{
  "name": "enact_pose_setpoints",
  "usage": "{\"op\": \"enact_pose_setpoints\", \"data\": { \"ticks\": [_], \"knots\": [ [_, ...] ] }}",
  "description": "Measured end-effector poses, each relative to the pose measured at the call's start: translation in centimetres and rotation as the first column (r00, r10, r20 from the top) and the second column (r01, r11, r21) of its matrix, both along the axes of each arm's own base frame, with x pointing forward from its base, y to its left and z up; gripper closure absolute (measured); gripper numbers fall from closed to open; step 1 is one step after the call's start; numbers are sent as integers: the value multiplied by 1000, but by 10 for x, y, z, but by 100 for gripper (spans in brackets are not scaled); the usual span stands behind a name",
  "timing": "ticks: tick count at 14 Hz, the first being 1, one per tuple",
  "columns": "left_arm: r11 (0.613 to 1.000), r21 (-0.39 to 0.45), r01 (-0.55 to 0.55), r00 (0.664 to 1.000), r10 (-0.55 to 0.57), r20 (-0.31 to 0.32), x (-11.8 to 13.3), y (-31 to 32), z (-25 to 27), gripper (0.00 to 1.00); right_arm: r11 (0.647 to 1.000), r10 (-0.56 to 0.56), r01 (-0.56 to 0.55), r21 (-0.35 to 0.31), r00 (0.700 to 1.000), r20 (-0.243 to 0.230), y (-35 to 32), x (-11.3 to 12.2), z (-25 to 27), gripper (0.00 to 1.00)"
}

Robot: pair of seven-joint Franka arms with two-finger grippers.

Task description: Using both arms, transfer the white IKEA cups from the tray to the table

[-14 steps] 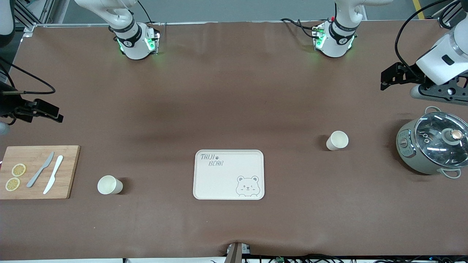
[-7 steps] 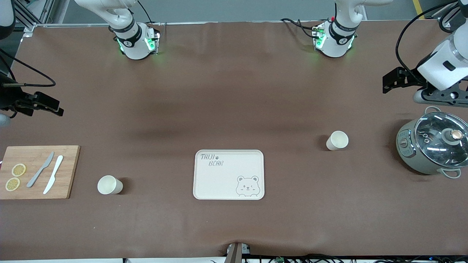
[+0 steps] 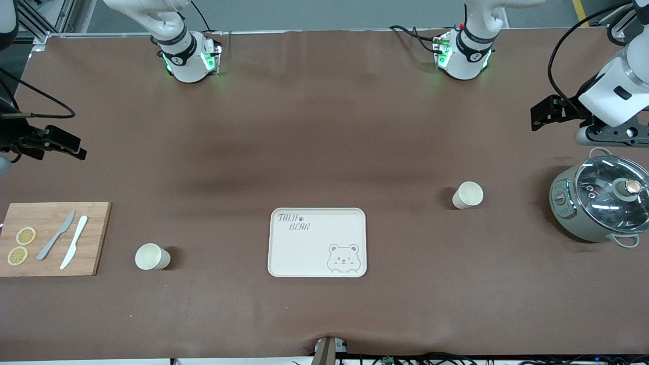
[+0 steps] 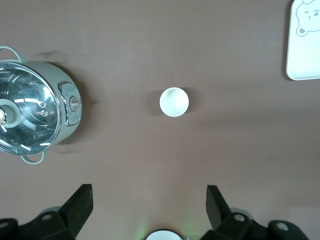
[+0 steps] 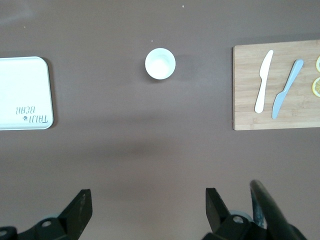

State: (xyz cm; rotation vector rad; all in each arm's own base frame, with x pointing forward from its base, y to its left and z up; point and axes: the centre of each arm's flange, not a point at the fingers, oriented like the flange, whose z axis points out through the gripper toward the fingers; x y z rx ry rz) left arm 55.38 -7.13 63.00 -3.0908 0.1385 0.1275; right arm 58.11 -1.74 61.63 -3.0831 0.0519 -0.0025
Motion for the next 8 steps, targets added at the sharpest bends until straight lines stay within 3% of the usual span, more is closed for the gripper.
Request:
{"op": "enact_pose_setpoints", "data": {
  "ticks": [8],
  "knots": [
    [999, -7, 35, 998, -35, 45, 3, -1, 8, 0, 1000, 7, -7, 2, 1000, -28, 3, -4, 1, 0]
  ]
}}
